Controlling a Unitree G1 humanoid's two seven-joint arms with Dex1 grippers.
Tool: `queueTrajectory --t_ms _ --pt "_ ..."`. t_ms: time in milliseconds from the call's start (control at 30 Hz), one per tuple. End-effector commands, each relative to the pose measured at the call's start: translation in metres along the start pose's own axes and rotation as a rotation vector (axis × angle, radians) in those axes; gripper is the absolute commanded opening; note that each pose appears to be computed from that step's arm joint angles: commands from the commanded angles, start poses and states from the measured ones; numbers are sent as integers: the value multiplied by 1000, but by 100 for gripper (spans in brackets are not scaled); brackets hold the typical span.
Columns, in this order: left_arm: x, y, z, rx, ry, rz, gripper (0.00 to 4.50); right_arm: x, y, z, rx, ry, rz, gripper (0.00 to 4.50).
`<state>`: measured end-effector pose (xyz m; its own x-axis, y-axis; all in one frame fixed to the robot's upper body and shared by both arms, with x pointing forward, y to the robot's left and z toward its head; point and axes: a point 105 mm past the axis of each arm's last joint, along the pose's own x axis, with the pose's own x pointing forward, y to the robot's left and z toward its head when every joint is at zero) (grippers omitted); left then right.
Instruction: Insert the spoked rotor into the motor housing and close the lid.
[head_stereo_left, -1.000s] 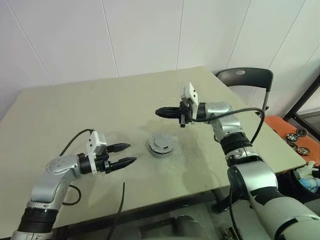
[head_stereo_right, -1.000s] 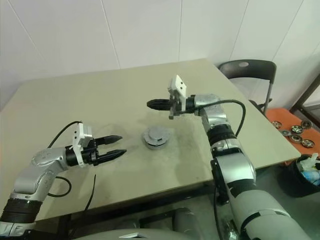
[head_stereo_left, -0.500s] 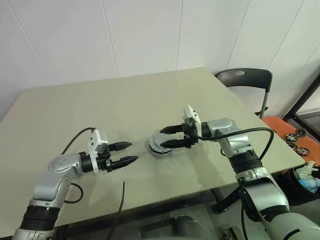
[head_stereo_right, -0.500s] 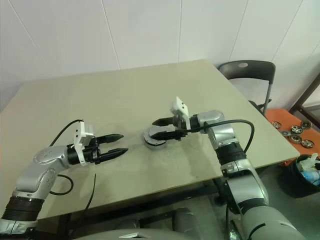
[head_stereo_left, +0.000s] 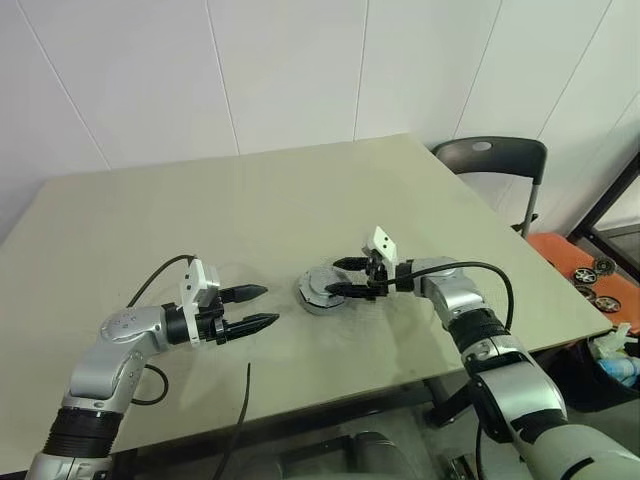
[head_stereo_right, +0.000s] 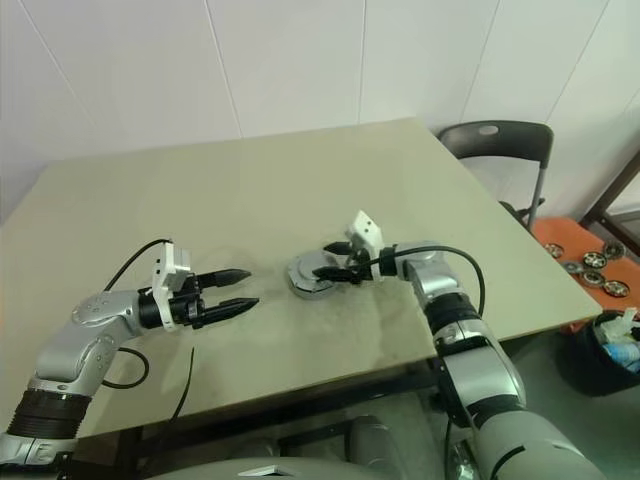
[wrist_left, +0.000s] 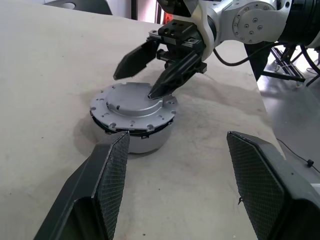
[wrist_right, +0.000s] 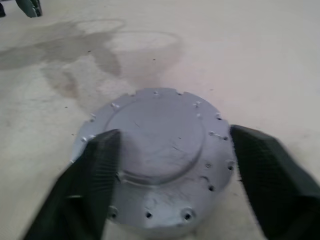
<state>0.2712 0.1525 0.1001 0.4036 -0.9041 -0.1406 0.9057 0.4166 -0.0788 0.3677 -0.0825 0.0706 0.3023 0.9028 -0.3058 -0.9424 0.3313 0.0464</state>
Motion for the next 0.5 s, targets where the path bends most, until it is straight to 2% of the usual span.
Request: queueTrajectory --t_ms 33,267,500 --pt "-2 3 11 43 -17 7 332 0 -8 21 -71 -18 -22 446" --pt "-1 3 10 41 -22 9 332 9 14 8 -46 39 103 446" --pt "-1 2 9 41 -19 13 332 13 25 11 -91 36 149 446"
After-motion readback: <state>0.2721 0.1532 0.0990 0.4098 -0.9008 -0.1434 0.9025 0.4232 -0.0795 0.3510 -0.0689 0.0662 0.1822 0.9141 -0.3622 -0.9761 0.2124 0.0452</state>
